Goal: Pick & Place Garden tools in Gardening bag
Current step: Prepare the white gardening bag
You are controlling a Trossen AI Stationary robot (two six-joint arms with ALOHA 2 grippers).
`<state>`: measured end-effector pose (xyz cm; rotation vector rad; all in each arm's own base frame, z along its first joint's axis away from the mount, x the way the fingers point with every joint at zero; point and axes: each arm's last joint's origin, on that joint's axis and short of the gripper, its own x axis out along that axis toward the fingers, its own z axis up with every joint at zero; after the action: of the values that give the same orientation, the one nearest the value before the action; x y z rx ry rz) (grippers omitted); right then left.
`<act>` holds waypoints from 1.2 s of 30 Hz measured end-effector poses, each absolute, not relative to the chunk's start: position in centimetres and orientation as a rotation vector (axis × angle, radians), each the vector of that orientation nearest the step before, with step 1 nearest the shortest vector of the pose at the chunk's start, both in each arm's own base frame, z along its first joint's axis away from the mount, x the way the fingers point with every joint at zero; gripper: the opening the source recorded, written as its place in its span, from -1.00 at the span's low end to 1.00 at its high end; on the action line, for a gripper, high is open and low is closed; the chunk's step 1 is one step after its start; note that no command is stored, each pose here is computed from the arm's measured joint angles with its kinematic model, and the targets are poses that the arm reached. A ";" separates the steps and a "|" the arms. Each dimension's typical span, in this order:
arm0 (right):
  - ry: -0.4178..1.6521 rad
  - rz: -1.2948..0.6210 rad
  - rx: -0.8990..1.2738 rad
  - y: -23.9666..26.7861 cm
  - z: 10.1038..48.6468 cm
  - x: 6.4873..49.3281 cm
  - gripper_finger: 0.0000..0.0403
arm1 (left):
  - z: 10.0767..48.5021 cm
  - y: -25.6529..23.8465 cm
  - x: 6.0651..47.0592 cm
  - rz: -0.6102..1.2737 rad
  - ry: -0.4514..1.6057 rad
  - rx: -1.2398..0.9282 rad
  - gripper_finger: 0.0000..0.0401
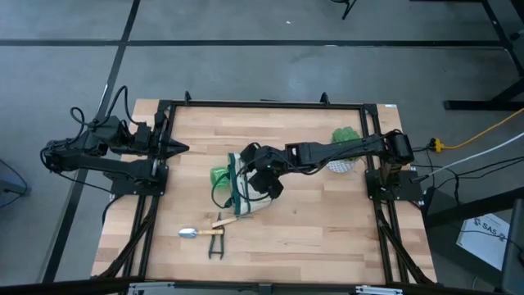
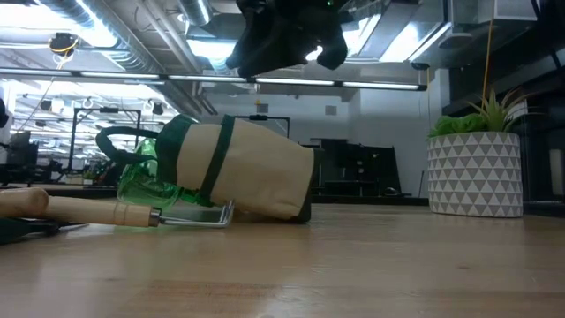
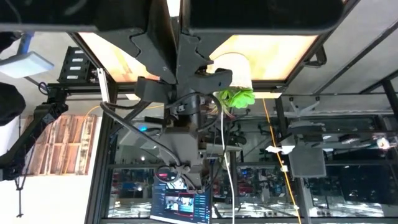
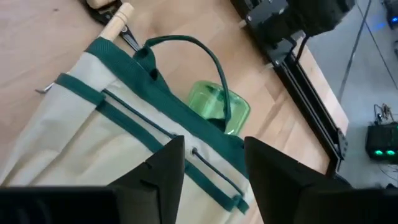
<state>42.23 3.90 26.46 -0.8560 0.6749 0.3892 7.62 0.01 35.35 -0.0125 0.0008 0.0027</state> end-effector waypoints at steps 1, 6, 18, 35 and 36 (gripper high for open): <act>0.689 0.397 -0.855 4.0 26.2 42.3 -0.17 | 35.3 0.0 7.6 0.003 0.001 -0.013 -0.97; 0.848 0.457 -0.846 4.6 24.6 44.0 -0.17 | 35.3 0.0 7.6 0.003 0.001 -0.012 -0.97; 0.972 0.557 -0.874 5.2 23.3 46.3 -0.17 | 35.3 0.0 7.6 0.003 0.001 -0.012 -0.97; 0.981 0.769 -0.903 10.2 22.7 44.8 -0.17 | 35.3 0.0 7.6 0.003 0.001 -0.012 -0.97; 0.974 0.777 -0.912 10.4 22.7 44.7 -0.17 | 35.3 0.0 7.6 0.003 0.001 -0.012 -0.97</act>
<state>44.74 10.44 22.66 -0.9117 0.9739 0.7767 7.61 0.01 35.35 -0.0124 0.0006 0.0027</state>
